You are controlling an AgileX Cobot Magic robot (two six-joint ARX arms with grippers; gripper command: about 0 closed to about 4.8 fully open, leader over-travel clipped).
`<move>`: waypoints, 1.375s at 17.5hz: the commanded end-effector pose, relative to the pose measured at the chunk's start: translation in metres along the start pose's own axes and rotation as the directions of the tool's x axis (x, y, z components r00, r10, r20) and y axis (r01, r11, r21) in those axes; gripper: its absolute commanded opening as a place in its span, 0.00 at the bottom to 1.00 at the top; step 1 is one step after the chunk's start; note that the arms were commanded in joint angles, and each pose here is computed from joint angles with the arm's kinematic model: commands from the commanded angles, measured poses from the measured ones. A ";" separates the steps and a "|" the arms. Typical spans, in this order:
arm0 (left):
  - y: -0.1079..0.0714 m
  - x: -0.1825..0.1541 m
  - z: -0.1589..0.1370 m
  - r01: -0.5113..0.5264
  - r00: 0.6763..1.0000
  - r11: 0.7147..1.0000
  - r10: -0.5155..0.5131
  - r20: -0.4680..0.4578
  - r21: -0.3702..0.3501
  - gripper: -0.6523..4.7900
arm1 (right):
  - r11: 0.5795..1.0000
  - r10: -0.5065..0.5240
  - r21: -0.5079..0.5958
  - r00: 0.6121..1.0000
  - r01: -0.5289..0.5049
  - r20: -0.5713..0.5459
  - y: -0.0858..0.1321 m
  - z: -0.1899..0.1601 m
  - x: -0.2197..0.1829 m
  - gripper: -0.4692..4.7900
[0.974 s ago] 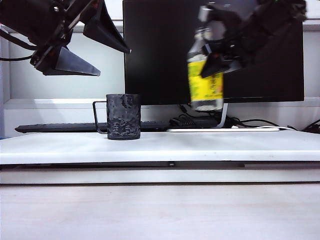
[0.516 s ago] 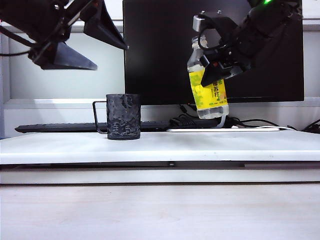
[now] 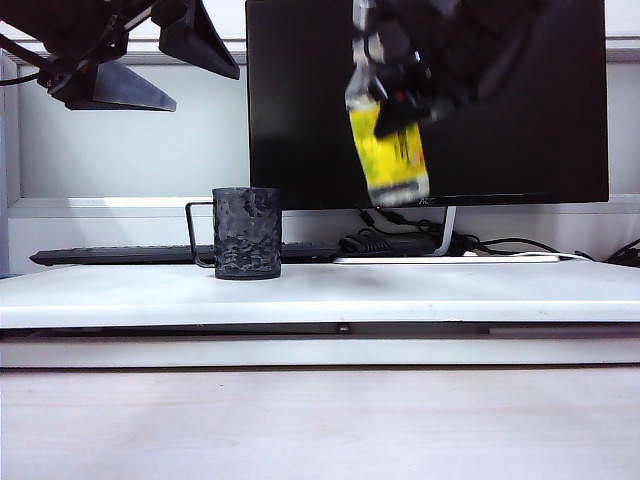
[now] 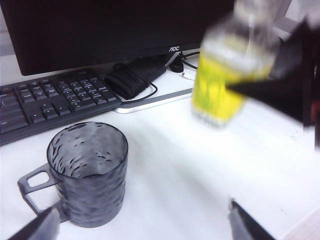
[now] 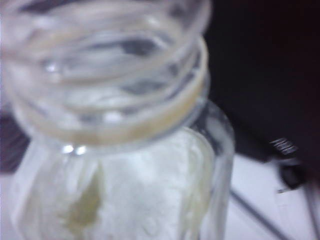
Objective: Carefully pick up the bottle and pour some water from the bottle into the cup.
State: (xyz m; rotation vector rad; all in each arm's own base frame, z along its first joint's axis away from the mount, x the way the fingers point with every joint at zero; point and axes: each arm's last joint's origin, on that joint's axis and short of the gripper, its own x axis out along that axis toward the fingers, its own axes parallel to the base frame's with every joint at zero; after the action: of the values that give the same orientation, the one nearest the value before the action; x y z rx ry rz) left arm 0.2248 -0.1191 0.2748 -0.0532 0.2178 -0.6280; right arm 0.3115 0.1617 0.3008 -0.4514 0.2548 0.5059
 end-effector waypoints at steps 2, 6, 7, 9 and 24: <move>0.000 -0.001 0.003 -0.003 1.000 1.000 0.003 0.014 0.005 1.00 | 0.999 -0.022 -0.028 1.000 0.022 -0.005 -0.006 0.015 0.002 0.36; 0.001 -0.001 -0.001 -0.006 1.000 1.000 0.006 -0.023 -0.001 1.00 | 0.994 0.001 -0.112 0.999 -0.007 -0.053 0.016 0.019 0.014 0.36; 0.001 -0.001 -0.001 -0.007 1.000 1.000 0.007 -0.030 -0.002 1.00 | 0.993 0.009 -0.119 0.998 -0.016 -0.057 0.021 0.020 0.015 0.36; 0.000 -0.002 -0.002 -0.006 0.999 1.000 0.006 -0.033 -0.002 1.00 | 0.986 0.027 -0.161 0.998 -0.036 -0.056 0.032 0.021 0.017 0.36; -0.002 -0.003 -0.003 0.050 0.997 0.999 -0.050 -0.057 -0.006 1.00 | 0.945 -0.031 -0.327 0.993 -0.009 -0.118 0.047 0.043 0.073 0.36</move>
State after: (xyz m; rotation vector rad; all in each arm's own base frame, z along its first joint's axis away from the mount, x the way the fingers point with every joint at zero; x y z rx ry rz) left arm 0.2213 -0.1189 0.2694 -0.0453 0.2908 -0.6702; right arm 0.3548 0.2473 0.2889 -0.8060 0.3269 0.5220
